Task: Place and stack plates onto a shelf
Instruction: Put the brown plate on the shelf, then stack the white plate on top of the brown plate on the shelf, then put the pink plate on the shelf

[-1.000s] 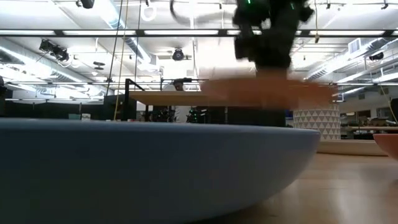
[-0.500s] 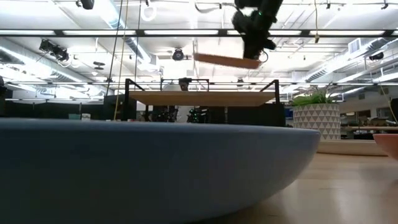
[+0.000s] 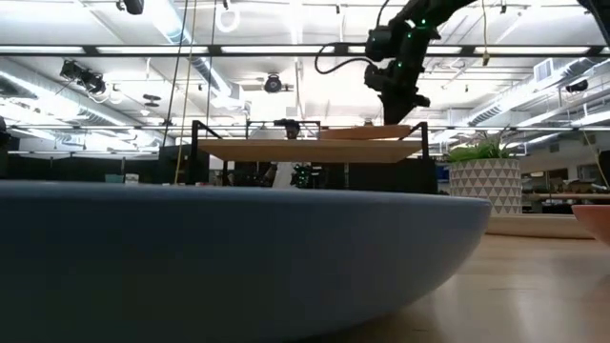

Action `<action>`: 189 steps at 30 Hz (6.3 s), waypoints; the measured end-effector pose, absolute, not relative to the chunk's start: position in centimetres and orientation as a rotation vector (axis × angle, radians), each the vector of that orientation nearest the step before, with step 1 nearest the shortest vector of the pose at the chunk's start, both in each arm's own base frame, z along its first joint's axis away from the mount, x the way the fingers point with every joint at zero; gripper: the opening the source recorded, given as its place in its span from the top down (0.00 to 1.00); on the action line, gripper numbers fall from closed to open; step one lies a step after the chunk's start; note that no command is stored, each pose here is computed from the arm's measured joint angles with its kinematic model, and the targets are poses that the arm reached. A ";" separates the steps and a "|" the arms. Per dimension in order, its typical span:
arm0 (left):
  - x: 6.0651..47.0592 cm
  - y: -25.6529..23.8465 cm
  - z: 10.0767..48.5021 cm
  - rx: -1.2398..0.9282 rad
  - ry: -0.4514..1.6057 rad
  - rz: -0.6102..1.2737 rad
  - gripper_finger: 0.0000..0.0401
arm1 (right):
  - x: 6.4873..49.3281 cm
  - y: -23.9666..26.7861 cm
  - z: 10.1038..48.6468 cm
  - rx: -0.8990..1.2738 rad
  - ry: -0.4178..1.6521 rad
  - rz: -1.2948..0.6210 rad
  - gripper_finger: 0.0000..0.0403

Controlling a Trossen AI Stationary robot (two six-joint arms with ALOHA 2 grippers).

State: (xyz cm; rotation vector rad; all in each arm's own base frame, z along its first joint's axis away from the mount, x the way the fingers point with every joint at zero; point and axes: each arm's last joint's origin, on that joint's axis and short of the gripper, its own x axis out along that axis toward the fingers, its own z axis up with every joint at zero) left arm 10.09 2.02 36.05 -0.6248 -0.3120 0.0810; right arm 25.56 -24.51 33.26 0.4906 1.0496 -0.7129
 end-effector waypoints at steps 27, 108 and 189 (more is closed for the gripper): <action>17.0 -0.1 28.7 -0.759 0.484 -0.042 0.61 | 25.7 -11.5 39.9 0.310 0.917 -0.312 0.73; 32.9 17.7 36.3 -0.738 0.848 0.351 0.96 | 20.7 -7.7 44.4 0.271 0.683 -0.485 0.77; 16.8 0.9 27.8 -0.385 0.803 0.311 0.65 | 28.4 -7.0 42.0 0.273 0.627 -0.442 0.77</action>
